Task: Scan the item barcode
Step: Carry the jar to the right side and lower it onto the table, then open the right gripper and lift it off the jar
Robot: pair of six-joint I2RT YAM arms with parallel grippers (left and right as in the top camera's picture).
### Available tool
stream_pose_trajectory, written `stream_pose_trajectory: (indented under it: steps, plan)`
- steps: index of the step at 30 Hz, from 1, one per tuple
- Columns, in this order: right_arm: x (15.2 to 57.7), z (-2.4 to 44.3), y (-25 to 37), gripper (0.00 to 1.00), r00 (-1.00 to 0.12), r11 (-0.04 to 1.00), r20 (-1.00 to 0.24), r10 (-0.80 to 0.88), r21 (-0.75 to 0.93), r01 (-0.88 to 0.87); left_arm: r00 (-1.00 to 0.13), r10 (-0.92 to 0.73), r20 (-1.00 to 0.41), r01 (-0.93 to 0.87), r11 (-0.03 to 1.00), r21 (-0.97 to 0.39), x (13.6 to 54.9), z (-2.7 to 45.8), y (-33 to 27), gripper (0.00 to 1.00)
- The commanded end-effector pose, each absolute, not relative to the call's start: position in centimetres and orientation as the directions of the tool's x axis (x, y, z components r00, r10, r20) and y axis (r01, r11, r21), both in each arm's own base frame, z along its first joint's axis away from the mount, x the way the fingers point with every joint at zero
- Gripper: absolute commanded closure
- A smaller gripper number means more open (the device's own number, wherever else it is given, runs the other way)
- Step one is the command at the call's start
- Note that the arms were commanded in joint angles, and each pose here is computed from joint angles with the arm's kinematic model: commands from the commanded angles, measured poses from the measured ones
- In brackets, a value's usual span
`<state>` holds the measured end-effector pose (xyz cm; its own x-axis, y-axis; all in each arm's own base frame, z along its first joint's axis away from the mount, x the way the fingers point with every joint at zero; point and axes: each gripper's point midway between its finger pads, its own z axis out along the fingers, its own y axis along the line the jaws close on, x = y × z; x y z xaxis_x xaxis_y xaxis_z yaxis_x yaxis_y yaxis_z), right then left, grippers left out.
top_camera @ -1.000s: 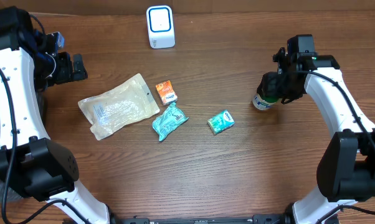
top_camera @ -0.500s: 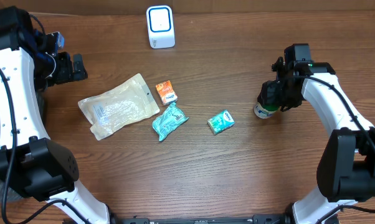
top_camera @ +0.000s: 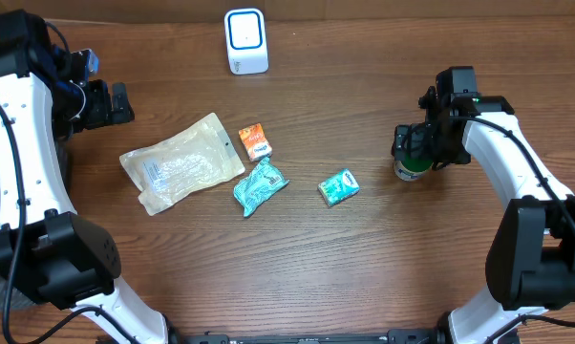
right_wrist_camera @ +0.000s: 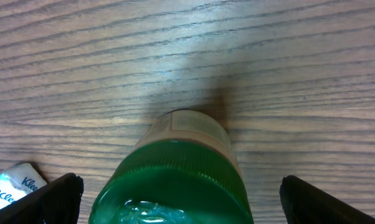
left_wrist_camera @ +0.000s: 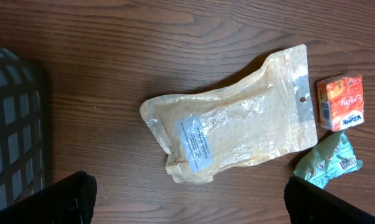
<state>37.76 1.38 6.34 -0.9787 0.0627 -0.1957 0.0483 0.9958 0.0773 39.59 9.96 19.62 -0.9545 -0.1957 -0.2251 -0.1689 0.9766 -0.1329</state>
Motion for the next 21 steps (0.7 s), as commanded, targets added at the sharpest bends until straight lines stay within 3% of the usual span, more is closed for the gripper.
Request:
stream_pose_trajectory:
  steps: [1, 8, 12, 16, 21]
  plan:
    - [37.8, 7.2, 1.2, 0.0, -0.978, 0.996, -0.199, 0.066, 0.072, 0.052, -0.947, -0.192, -0.258, -0.16, 0.977, -0.141, 39.9, 20.7, 9.5, 0.0]
    - [39.4, 15.9, 3.8, 0.0, -0.969, 0.973, -0.23, 0.092, 0.226, 0.039, -0.947, -0.192, -0.258, -0.16, 0.977, -0.141, 39.9, 20.7, 9.5, 0.0]
    - [39.6, 20.7, 8.0, 0.0, -0.964, 0.886, -0.244, 0.106, 0.463, -0.02, -0.947, -0.192, -0.258, -0.16, 0.977, -0.141, 39.9, 20.8, 9.5, 0.0]
    - [39.2, 22.0, 11.2, 0.0, -0.969, 0.791, -0.236, 0.072, 0.606, -0.088, -0.947, -0.192, -0.258, -0.16, 0.977, -0.141, 39.9, 20.7, 9.5, 0.0]
    - [37.3, 19.6, 13.1, 0.41, -0.983, 0.849, -0.184, -0.012, 0.517, -0.107, -0.947, -0.192, -0.258, -0.16, 0.977, -0.141, 39.9, 20.8, 9.5, 0.0]
